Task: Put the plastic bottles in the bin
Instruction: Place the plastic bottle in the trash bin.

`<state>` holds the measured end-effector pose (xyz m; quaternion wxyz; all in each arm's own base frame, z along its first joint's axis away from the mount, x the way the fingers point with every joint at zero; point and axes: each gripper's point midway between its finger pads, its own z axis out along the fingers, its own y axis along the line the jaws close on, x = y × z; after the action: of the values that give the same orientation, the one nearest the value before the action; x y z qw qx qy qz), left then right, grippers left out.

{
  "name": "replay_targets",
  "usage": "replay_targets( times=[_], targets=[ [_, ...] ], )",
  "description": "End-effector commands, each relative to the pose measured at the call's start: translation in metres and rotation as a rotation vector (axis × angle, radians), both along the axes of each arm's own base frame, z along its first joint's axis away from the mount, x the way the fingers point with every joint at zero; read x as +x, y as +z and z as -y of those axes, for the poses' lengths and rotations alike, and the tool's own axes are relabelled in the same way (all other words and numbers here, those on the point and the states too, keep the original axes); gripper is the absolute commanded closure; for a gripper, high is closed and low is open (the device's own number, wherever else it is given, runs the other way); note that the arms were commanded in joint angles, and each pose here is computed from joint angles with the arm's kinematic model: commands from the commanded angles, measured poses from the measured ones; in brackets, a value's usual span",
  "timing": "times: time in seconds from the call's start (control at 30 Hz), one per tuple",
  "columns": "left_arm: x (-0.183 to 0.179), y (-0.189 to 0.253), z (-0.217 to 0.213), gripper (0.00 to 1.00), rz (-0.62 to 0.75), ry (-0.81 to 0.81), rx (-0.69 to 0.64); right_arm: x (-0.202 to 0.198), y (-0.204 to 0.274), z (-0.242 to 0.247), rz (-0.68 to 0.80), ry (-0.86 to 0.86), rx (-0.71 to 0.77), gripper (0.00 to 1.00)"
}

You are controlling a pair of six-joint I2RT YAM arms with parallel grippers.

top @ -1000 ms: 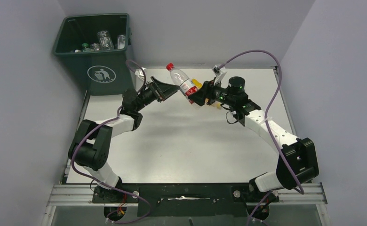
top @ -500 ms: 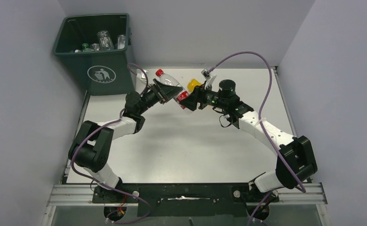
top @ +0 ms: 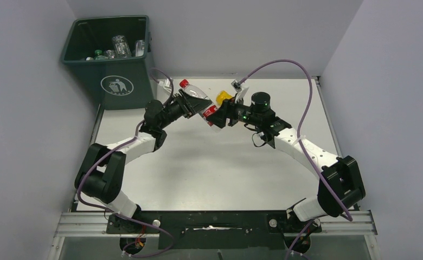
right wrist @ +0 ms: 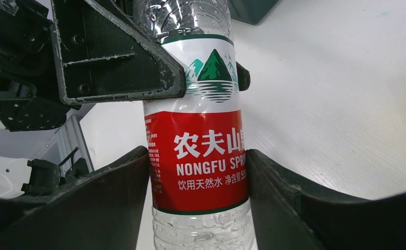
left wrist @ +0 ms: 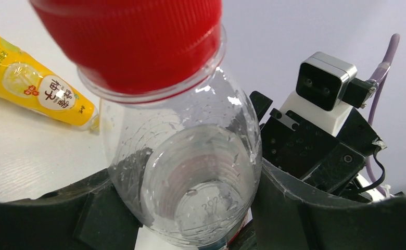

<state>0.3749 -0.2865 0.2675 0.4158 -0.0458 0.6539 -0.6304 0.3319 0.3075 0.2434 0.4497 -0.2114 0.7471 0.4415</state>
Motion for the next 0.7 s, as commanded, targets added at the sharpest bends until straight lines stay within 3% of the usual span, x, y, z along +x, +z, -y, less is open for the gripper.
replay_targets(
  times=[0.0, 0.1, 0.4, 0.67],
  targets=[
    [0.011, 0.023, -0.006, 0.59, 0.08, 0.057, 0.078, 0.003, 0.041, -0.002, 0.119, -0.012, 0.048, 0.32],
    [0.021, 0.029, -0.011, 0.59, 0.092, 0.075, 0.135, 0.001, 0.042, 0.002, 0.122, -0.021, 0.033, 0.16],
    [0.063, 0.054, -0.034, 0.59, 0.13, 0.142, 0.313, -0.013, 0.047, 0.021, 0.142, -0.064, -0.009, 0.0],
    [0.116, 0.105, -0.085, 0.58, 0.195, 0.287, 0.433, -0.026, 0.028, 0.037, 0.121, -0.09, -0.058, 0.02]
  ],
)
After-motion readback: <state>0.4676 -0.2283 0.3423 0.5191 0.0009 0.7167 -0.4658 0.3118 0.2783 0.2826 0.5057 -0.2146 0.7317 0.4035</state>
